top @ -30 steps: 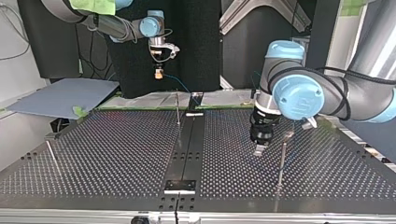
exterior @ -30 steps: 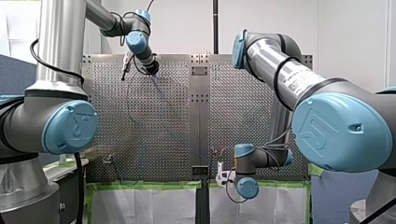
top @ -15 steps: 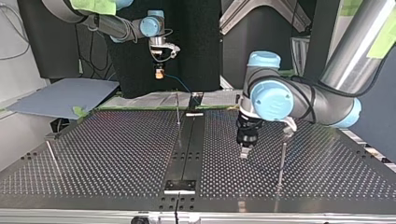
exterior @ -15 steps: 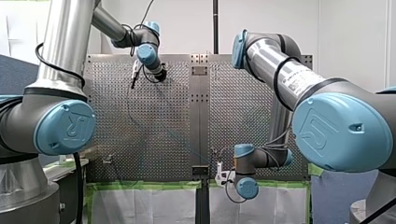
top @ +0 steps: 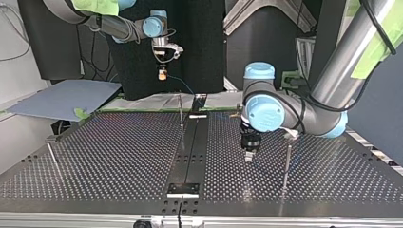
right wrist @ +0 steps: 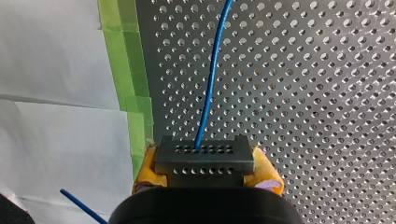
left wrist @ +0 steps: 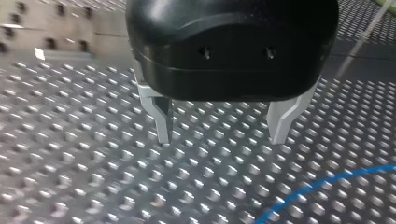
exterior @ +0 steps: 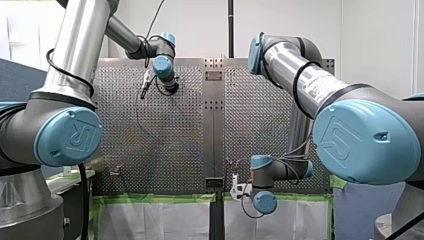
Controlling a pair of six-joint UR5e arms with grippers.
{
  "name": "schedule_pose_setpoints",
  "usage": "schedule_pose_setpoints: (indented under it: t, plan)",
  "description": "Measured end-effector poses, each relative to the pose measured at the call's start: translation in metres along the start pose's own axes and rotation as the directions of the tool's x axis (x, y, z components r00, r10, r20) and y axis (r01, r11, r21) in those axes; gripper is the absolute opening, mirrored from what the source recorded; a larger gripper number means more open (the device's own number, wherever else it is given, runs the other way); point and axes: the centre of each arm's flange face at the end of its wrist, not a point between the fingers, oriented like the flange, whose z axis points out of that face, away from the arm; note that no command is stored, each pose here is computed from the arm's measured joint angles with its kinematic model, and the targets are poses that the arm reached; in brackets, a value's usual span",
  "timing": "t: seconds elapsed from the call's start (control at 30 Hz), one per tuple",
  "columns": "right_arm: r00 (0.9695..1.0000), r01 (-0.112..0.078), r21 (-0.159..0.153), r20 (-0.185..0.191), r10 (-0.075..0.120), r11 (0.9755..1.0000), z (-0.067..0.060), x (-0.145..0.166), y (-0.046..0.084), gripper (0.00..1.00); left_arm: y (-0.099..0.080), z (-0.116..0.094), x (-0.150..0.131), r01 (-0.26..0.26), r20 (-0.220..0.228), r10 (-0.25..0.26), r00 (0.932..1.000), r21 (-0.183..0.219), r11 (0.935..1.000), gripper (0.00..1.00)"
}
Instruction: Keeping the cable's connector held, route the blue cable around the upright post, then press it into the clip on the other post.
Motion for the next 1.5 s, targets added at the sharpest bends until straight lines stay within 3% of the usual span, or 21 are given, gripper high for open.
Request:
schedule_pose_setpoints:
  t: [0.17,0.4,0.77,0.93,1.13,1.5]
  plan:
    - [1.0,0.0,0.0,0.0,0.0,1.0,0.0,-0.001,0.0,0.0,0.003,0.005,0.007,-0.041,-0.018,0.041,0.999,-0.036,0.9985,1.0]
    - [1.0,0.0,0.0,0.0,0.0,1.0,0.0,-0.001,0.0,0.0,0.002,0.01,0.01,-0.095,-0.018,0.094,0.9954,-0.049,0.9943,1.0]
    - [1.0,-0.001,0.004,-0.003,0.001,1.0,-0.001,-0.002,-0.001,0.0,-0.012,0.032,0.029,-0.176,-0.038,0.174,0.984,-0.059,0.9826,1.0]
    - [1.0,-0.001,0.005,-0.003,0.001,1.0,-0.001,-0.003,-0.001,0.0,-0.018,0.042,0.048,-0.222,-0.075,0.217,0.9733,-0.068,0.9726,1.0]
    - [1.0,-0.001,0.005,-0.003,0.001,1.0,-0.001,-0.003,-0.001,0.0,-0.022,0.051,0.063,-0.245,-0.096,0.237,0.9667,-0.083,0.9659,1.0]
    - [1.0,-0.001,0.005,-0.005,0.001,1.0,-0.001,-0.004,-0.001,0.0,-0.03,0.049,0.064,-0.264,-0.089,0.257,0.9624,-0.08,0.9613,1.0]
